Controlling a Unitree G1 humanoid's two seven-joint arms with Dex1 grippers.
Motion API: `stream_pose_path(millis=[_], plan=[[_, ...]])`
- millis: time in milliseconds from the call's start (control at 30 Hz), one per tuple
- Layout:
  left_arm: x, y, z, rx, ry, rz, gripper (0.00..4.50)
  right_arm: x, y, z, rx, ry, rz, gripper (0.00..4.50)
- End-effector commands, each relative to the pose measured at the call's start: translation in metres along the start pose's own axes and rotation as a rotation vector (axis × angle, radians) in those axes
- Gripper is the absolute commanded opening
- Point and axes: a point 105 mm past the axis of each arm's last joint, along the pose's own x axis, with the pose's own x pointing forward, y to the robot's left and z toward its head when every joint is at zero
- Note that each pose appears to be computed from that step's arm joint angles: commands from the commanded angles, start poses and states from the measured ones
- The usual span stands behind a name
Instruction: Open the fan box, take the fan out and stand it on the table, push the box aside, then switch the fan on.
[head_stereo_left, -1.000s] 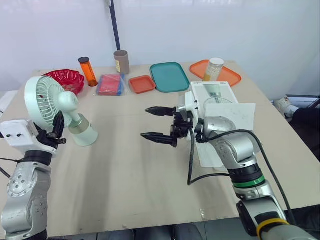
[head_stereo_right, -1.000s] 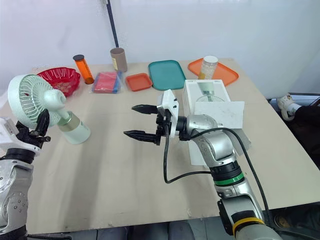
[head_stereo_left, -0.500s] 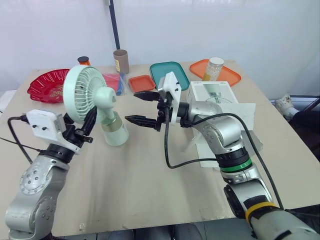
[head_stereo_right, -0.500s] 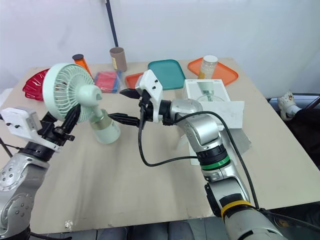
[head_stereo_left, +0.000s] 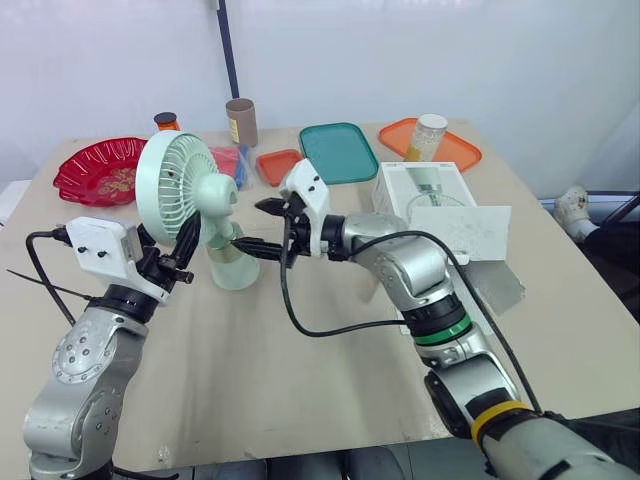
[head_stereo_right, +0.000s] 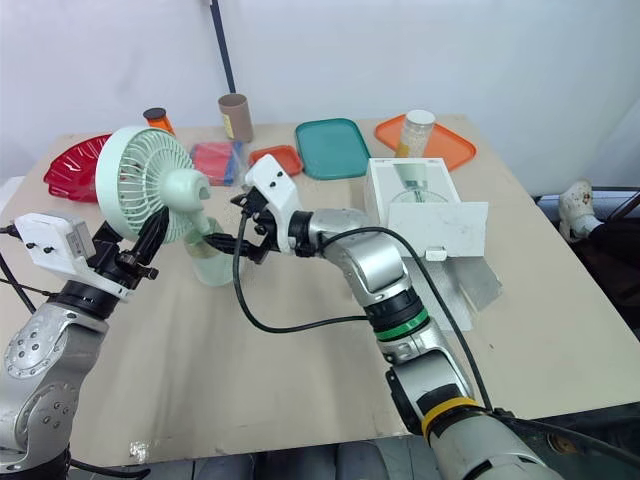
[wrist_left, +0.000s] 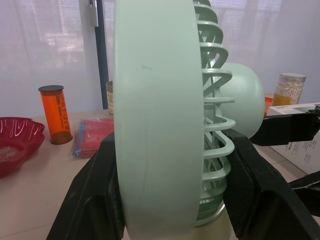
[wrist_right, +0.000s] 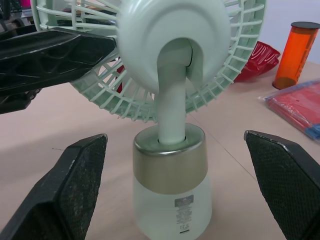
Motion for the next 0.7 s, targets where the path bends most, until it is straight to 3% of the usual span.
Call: stream_pose_path(millis=[33, 433, 567, 633, 700], plan=[[0.002, -0.007, 0.026, 0.037, -0.104, -0.017, 1.99, 0.009, 0.003, 0.014, -0.018, -0.029, 0.002, 4.50], [0.006, -0.010, 0.022, 0.026, -0.102, -0.021, 1.99, 0.028, -0.004, 0.011, 0.012, -0.016, -0.048, 4.50], [0.004, -0.008, 0.020, 0.026, -0.098, -0.018, 1.98, 0.030, -0.008, 0.009, 0.014, -0.007, -0.064, 3.69], [0.003, -0.006, 0.020, 0.028, -0.097, -0.016, 1.98, 0.030, -0.008, 0.008, 0.016, -0.008, -0.064, 2.75], [0.002, -0.005, 0.019, 0.030, -0.096, -0.014, 1.98, 0.031, -0.003, 0.012, -0.003, -0.030, -0.035, 2.15]])
